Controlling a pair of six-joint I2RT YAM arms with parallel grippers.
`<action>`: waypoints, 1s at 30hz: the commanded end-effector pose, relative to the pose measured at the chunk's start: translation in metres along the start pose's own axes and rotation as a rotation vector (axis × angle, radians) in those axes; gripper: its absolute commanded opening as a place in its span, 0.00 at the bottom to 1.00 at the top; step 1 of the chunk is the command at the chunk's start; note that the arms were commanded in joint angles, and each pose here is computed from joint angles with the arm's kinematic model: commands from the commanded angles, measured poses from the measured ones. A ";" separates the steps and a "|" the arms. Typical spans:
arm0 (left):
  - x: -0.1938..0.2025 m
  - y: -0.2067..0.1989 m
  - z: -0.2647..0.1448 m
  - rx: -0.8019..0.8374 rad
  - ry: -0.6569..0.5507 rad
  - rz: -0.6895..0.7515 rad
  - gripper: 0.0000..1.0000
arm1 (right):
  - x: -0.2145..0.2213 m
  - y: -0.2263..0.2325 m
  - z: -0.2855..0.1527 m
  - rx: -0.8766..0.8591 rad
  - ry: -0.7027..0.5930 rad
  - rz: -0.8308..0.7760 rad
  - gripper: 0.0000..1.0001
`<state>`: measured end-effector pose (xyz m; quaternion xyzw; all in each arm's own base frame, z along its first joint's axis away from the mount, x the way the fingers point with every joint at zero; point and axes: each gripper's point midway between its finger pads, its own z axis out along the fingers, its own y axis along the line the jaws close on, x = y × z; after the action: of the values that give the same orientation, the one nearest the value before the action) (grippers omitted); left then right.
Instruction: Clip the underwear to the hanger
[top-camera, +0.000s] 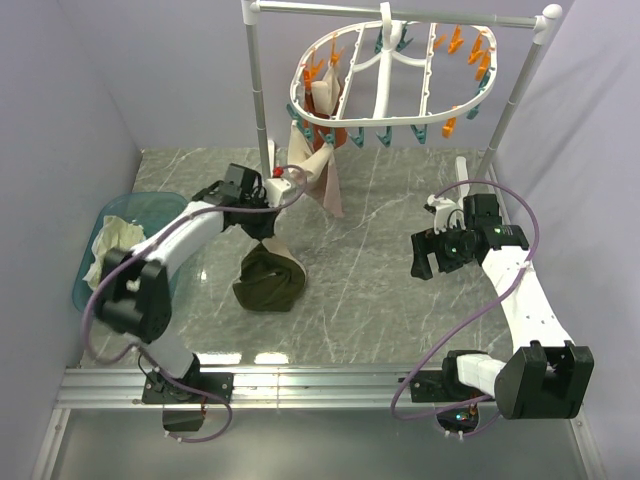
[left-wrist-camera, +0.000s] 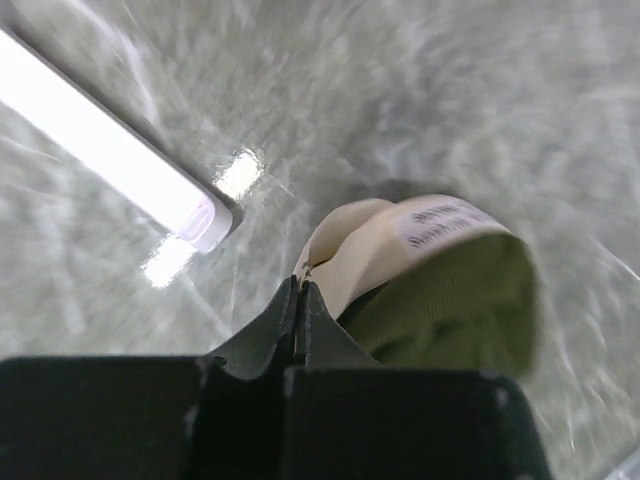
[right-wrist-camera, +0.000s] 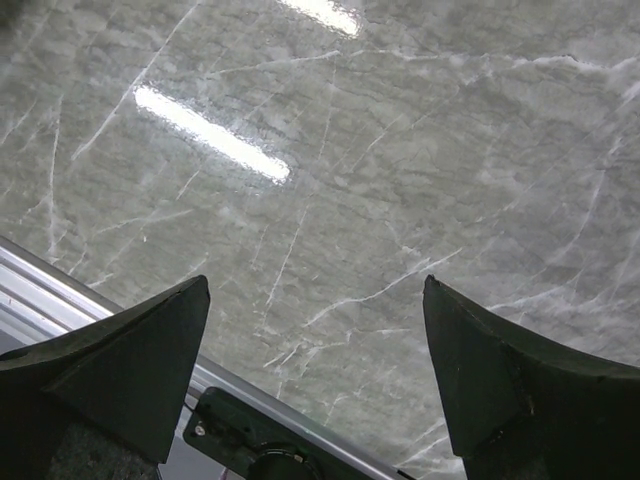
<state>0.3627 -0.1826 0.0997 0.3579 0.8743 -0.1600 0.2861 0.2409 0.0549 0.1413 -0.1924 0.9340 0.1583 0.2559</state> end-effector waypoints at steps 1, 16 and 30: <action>-0.022 -0.030 -0.059 0.051 -0.088 0.159 0.00 | -0.006 0.007 -0.006 -0.025 -0.042 -0.009 0.94; -0.078 -0.200 -0.187 0.380 -0.372 0.578 0.00 | -0.033 0.020 -0.005 -0.126 -0.129 -0.027 0.88; -0.037 -0.116 -0.128 0.149 -0.223 0.180 0.00 | -0.023 0.022 -0.003 -0.135 -0.114 -0.057 0.82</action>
<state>0.2254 -0.2433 0.2929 0.4984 0.7077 -0.2750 0.4184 0.2441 0.0766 0.1533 -0.2150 0.9096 0.2171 0.2815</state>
